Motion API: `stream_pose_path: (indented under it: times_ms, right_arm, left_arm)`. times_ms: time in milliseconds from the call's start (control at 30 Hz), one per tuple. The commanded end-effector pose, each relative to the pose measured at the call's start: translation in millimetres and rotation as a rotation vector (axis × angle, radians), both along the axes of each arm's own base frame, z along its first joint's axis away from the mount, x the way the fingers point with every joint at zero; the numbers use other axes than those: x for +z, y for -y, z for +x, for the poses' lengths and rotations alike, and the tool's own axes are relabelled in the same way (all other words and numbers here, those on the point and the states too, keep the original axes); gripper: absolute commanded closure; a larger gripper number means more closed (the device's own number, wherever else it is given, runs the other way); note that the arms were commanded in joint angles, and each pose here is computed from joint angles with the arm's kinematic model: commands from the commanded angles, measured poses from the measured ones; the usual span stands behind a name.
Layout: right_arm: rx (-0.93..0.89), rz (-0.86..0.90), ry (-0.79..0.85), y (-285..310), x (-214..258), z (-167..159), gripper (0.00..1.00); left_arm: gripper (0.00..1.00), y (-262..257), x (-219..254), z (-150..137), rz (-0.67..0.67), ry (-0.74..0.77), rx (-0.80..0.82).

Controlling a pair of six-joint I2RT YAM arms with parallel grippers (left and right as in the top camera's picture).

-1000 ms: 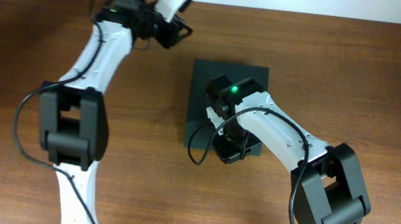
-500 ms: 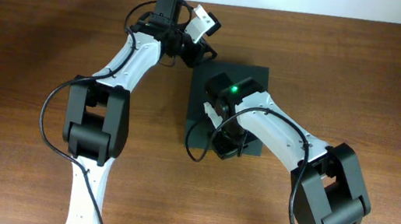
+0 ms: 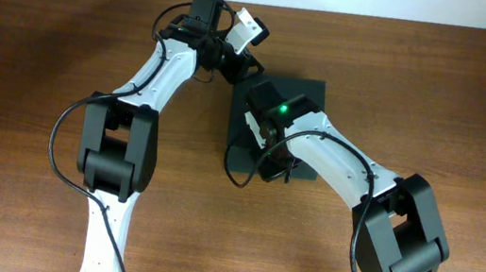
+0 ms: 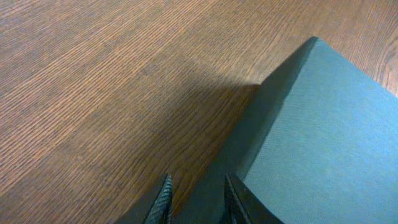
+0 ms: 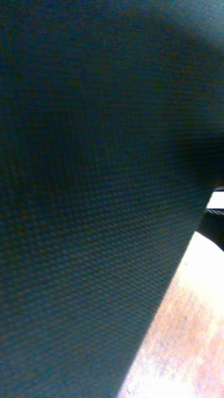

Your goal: Pack container

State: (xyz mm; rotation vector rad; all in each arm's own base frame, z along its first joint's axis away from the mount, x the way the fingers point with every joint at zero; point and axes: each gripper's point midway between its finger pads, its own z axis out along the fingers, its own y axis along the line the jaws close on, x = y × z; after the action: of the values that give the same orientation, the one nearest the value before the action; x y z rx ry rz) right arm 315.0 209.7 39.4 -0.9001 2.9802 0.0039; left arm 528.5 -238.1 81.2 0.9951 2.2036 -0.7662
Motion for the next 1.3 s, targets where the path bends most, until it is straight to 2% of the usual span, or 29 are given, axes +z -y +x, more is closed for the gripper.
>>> stream_pose_path:
  times_ms: [0, 467, 967, 1133, 1167, 1267]
  right_arm:
    - [-0.031, -0.049, 0.122, 10, 6, 26, 0.91]
    - [-0.107, -0.080, 0.349, 11, 18, 73, 0.91]
    - [-0.122, -0.013, 0.442, -3, 27, 95, 0.91]
    - [-0.116, -0.037, 0.408, 2, 23, 87, 0.91]
    - [-0.114, -0.041, 0.398, 3, 22, 85, 0.91]
    - [-0.100, -0.038, 0.336, 2, 25, 72, 0.91]
  left_arm:
    - [0.70, 6, -6, -11, -0.003, -0.042, -0.030]
    - [0.70, 5, -8, -14, 0.001, -0.059, -0.029]
    - [0.71, 11, -9, -19, 0.005, -0.063, -0.047]
    - [0.71, 10, -9, -18, 0.005, -0.061, -0.044]
    - [0.70, 8, -9, -17, 0.005, -0.062, -0.040]
    - [0.59, 0, -9, -13, -0.009, -0.099, 0.010]
